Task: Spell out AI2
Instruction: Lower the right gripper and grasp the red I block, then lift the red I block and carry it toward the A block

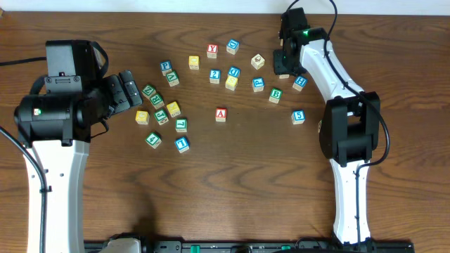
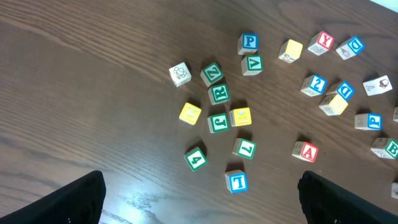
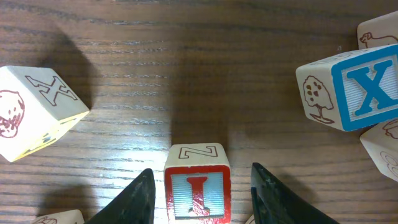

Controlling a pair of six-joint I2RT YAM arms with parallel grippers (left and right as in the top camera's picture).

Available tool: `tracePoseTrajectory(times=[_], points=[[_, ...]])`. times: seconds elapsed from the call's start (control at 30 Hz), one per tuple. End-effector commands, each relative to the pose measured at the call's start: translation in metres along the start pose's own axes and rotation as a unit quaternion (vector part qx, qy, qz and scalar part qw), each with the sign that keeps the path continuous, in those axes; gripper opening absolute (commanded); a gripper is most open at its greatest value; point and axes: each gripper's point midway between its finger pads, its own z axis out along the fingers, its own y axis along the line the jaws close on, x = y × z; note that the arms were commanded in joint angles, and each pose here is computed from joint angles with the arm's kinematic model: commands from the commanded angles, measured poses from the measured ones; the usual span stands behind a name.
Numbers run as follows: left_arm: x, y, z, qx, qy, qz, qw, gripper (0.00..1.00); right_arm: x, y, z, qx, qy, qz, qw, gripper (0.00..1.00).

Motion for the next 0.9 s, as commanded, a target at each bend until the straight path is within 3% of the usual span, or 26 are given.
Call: tracePoseTrajectory(times=[0.0,0.17,0.53,0.87], points=[[0.001,0.004,0.004,-0.009,0.005,0.007,1.0,0.98,0.008,-0.002,0.02,0.009,0.016,0.006,1.0,0.43],[0.001,0.004,0.004,-0.009,0.005,0.007,1.0,0.98,0.007,-0.002,0.02,0.009,0.015,0.007,1.0,0.41],[0.001,0.004,0.004,-0.009,0.005,0.007,1.0,0.98,0.008,-0.002,0.02,0.011,0.016,0.008,1.0,0.22],[0.001,0.004,0.004,-0.009,0.005,0.007,1.0,0.98,0.002,-0.003,0.003,0.009,0.006,0.009,1.0,0.21]])
